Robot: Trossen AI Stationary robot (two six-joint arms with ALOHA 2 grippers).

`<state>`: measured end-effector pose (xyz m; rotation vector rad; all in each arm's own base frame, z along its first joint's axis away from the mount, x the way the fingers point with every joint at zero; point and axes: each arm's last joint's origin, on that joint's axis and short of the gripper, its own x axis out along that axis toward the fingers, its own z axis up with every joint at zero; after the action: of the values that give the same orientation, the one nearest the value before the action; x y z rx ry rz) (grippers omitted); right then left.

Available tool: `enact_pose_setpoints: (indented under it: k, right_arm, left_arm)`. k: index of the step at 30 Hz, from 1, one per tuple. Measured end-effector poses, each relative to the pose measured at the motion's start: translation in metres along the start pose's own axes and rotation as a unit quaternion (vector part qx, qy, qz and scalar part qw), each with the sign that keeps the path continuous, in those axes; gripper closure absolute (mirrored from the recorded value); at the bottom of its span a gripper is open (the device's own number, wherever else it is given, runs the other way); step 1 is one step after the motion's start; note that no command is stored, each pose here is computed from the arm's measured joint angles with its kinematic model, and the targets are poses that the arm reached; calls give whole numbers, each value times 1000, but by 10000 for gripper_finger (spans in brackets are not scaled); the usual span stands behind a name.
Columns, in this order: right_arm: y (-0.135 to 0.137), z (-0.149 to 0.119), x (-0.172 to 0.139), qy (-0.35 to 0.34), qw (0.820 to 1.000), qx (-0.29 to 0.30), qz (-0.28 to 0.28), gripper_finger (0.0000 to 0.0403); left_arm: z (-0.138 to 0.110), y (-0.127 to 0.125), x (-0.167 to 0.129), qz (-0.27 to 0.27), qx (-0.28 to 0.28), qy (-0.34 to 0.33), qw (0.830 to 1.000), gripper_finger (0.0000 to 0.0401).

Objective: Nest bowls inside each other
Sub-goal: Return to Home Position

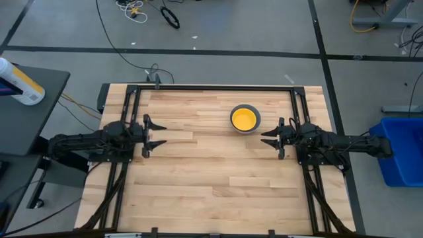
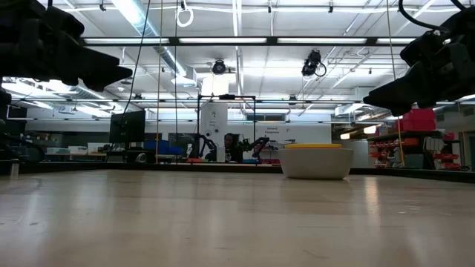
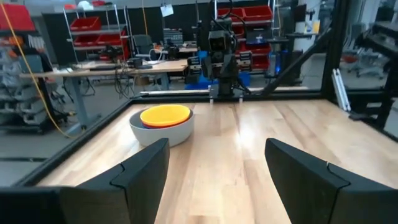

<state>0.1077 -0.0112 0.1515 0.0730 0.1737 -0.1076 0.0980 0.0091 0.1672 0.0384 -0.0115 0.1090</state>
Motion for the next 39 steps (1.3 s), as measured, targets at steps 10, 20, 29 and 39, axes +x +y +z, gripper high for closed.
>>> enact_pose_setpoints:
  k: [10, 20, 29, 39]
  right_arm:
    - [0, 0, 0, 0, 1000, 0, 0, 272]
    - [0, 0, 0, 0, 1000, 0, 0, 273]
    - [0, 0, 0, 0, 1000, 0, 0, 273]
    - [0, 0, 0, 0, 1000, 0, 0, 274]
  left_arm:
    - [0, 0, 0, 0, 75, 1, 997, 126]
    - [0, 0, 0, 0, 93, 1, 996, 126]
    - [0, 0, 0, 0, 91, 1, 996, 126]
    - [0, 0, 0, 0, 94, 2, 996, 126]
